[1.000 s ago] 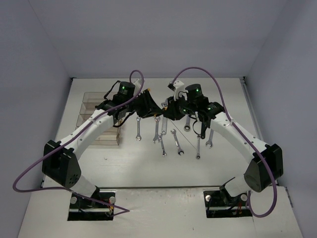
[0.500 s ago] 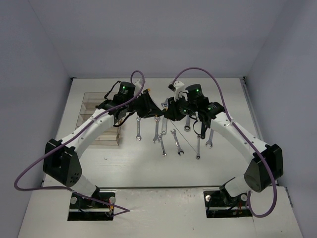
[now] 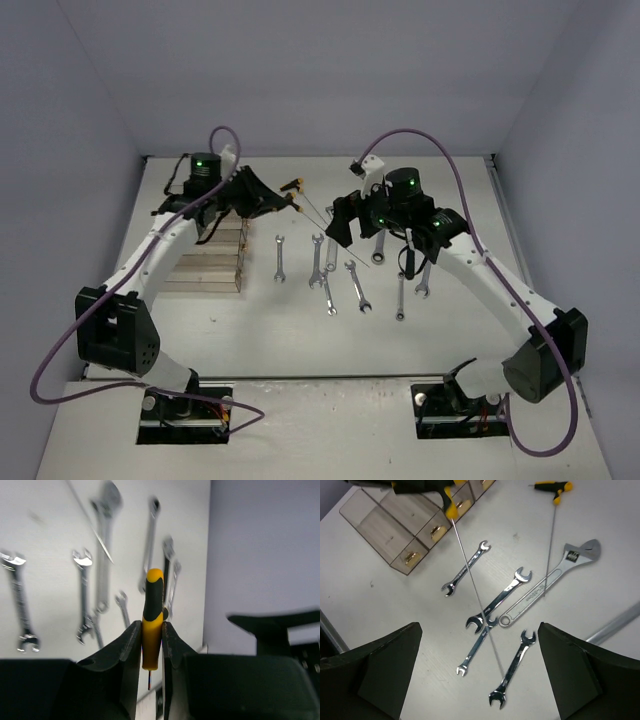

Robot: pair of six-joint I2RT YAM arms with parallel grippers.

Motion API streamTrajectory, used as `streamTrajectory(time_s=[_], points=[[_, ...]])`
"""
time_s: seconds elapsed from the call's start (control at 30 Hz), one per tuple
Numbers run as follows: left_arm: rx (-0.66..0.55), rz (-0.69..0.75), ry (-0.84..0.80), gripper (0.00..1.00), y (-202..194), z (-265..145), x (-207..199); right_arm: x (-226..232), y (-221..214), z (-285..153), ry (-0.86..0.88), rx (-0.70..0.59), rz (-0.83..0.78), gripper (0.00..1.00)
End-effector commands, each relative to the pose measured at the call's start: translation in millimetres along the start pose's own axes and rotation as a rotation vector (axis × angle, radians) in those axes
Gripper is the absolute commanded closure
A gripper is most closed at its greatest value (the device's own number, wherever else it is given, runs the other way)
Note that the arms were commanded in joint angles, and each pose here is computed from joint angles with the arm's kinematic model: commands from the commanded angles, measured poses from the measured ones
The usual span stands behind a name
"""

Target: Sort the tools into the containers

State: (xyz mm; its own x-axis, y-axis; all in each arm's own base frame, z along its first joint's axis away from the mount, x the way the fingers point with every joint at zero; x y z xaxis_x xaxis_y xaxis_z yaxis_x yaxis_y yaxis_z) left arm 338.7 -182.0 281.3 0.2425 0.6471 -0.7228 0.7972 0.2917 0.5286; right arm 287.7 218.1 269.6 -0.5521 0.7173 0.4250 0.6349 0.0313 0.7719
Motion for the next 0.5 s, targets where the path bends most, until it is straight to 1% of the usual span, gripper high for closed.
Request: streamTrajectory(time_s=[0.0, 0.13, 0.23, 0.4, 0.47], points=[[-0.236, 0.031, 0.064, 1.00, 57.3, -53.3, 28.6, 17.5, 53.5, -54.4, -0.068, -0.260, -0.071, 0.00], [-0.331, -0.071, 0.169, 1.00, 91.3, -76.0, 86.6, 18.6, 62.0, -85.9, -0.138, -0.362, -0.101, 0.00], [-0.363, -0.144, 0.207, 1.00, 111.6, -81.9, 119.2, 13.3, 58.0, -95.0, -0.185, -0.385, -0.104, 0.00], [-0.338, -0.276, 0.236, 1.00, 131.5, -68.5, 179.9, 3.0, 44.4, -92.7, -0.231, -0.358, -0.107, 0.00], [-0.340, -0.301, 0.240, 1.00, 140.0, -67.3, 194.8, 0.3, 39.1, -88.4, -0.233, -0.341, -0.094, 0.00]])
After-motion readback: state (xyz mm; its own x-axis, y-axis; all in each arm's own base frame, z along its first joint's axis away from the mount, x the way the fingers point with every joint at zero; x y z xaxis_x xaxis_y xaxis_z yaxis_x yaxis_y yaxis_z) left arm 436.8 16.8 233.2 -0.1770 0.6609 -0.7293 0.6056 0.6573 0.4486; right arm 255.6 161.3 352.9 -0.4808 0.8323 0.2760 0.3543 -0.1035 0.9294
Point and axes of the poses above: each gripper's point midway between its finger pads, its own z axis out along the fingers, its own x axis along the line the jaws close on, y = z × x, the point moved 6 cm from there along -z, back along the fingers, and after that the axes turned 14 degrees about z, right-handed, at the moved point
